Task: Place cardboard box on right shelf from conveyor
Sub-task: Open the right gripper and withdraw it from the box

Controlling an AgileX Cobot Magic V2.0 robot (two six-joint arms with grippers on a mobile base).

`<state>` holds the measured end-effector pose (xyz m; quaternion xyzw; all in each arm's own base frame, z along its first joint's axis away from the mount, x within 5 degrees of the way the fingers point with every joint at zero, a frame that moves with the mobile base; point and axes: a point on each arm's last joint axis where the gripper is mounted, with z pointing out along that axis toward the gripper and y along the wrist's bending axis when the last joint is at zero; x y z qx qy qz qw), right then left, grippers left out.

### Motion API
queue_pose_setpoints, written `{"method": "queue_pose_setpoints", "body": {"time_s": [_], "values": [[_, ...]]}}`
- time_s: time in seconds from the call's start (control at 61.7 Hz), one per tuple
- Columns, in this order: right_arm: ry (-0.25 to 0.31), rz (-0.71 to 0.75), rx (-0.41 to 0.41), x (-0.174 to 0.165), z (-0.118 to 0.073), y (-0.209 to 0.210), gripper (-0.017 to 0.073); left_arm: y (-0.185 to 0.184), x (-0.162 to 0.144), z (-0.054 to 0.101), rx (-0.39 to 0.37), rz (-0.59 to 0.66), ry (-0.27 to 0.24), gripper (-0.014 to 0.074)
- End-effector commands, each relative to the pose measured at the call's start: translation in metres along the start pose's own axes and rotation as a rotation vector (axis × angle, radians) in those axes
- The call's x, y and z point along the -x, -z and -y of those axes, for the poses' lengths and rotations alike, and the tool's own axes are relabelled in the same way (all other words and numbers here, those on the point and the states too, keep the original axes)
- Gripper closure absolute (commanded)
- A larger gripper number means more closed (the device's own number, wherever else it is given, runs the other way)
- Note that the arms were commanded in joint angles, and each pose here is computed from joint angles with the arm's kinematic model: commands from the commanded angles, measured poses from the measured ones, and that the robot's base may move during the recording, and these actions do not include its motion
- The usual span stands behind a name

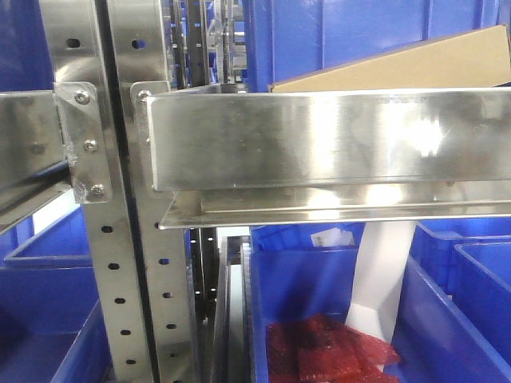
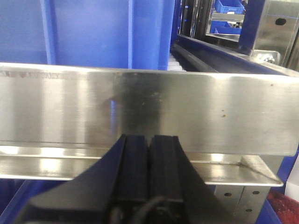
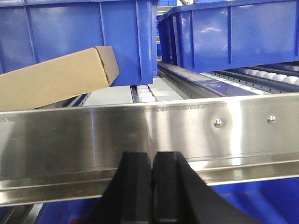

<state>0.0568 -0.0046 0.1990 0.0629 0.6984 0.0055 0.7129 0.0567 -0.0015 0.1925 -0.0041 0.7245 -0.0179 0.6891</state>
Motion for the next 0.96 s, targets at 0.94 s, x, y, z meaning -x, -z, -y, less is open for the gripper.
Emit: {"method": "queue_pose_setpoints", "body": {"time_s": [0.94], "values": [[0.006, 0.125, 0.004, 0.0119, -0.0006, 0.0024, 0.0495, 0.001, 0.0055, -0.0005, 0.005, 0.092, 0.005, 0.0709]]}}
